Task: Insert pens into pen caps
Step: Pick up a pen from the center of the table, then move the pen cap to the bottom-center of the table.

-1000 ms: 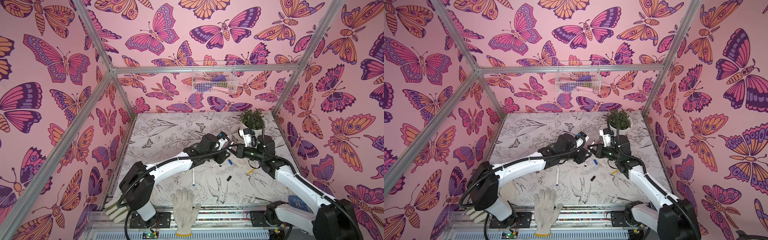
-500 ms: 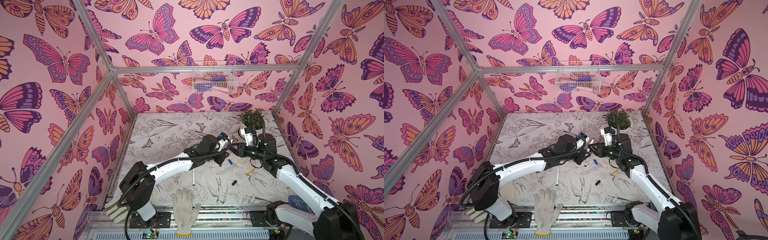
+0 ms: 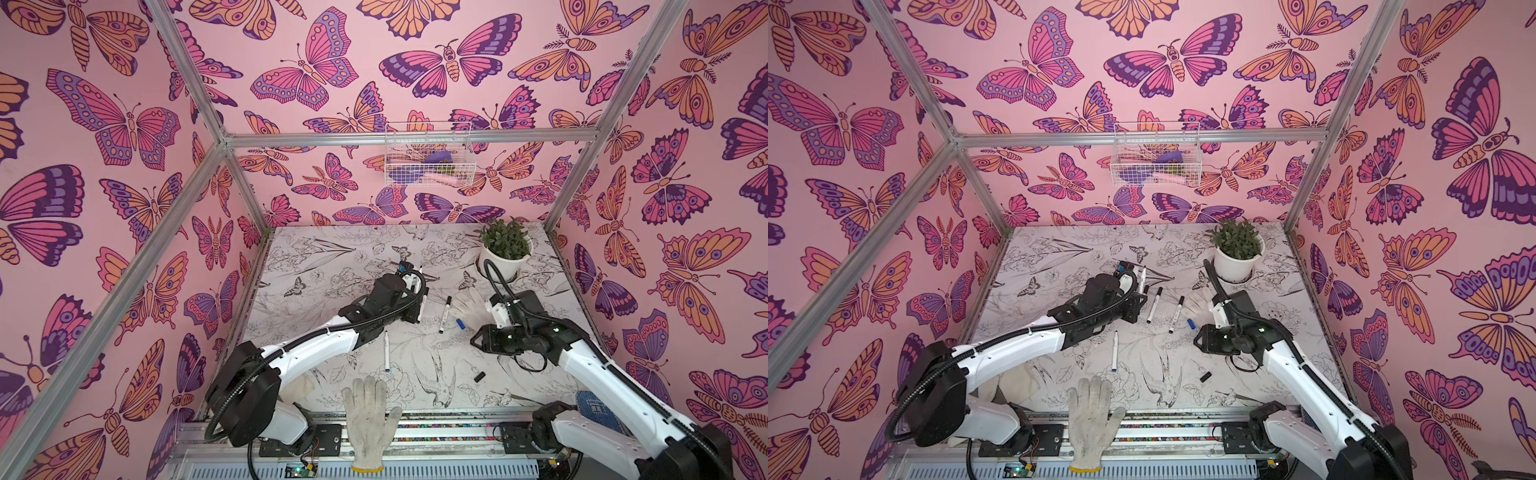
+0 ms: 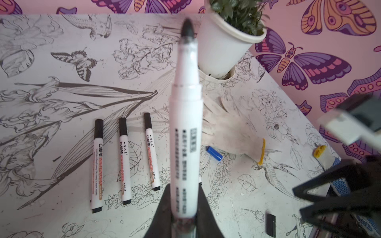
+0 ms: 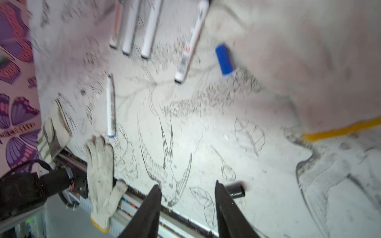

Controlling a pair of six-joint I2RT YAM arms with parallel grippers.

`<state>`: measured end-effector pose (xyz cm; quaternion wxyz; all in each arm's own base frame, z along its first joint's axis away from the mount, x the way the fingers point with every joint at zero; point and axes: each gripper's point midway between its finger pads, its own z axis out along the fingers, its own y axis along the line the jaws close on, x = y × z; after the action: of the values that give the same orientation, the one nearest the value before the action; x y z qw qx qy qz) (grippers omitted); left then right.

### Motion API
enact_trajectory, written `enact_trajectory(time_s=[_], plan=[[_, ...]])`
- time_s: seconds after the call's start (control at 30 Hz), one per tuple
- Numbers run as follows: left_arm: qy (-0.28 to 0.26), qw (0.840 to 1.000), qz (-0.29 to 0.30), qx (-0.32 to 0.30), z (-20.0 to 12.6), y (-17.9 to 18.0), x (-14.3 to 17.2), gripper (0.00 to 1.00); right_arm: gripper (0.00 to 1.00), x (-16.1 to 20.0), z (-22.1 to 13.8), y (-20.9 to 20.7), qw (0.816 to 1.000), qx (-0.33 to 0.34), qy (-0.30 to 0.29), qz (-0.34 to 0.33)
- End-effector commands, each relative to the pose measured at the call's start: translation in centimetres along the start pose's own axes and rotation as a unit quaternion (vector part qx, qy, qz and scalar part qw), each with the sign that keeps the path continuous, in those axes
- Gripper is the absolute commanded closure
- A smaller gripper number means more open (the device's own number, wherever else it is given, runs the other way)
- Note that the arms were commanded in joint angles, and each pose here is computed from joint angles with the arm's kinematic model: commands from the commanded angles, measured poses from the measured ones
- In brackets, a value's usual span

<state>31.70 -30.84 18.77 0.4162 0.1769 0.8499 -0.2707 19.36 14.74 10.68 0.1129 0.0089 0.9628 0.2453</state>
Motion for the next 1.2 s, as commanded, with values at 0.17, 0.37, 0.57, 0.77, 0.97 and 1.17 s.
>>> enact_trajectory(time_s=[0.17, 0.37, 0.57, 0.77, 0.97, 1.17], plan=[[-0.025, 0.999, 0.03, 0.009, -1.4, -0.2, -1.9, 1.0, 0.59, 9.6, 1.8, -5.1, 0.975, 0.089, 0.147, 0.143], [-0.023, 0.999, 0.036, 0.001, -2.2, 0.7, -1.0, 1.0, 0.57, 10.8, 3.4, -6.7, 0.971, 0.089, 0.13, 0.178], [-0.031, 0.999, 0.037, -0.018, -3.3, 1.5, -1.1, 1.0, 0.55, 7.4, 4.4, -6.8, 0.972, 0.114, 0.118, 0.17], [-0.028, 0.999, 0.041, -0.02, -3.6, 1.6, -1.1, 1.0, 0.76, 6.5, 5.7, -6.7, 0.969, 0.127, 0.153, 0.147], [-0.047, 0.998, 0.039, -0.022, -5.0, 1.5, -1.7, 1.0, 0.9, 6.6, 6.4, -6.7, 0.967, 0.126, 0.165, 0.147], [-0.045, 0.998, 0.034, -0.022, -5.3, 1.7, -1.1, 1.0, 0.88, 7.0, 7.2, -6.6, 0.966, 0.144, 0.179, 0.118]])
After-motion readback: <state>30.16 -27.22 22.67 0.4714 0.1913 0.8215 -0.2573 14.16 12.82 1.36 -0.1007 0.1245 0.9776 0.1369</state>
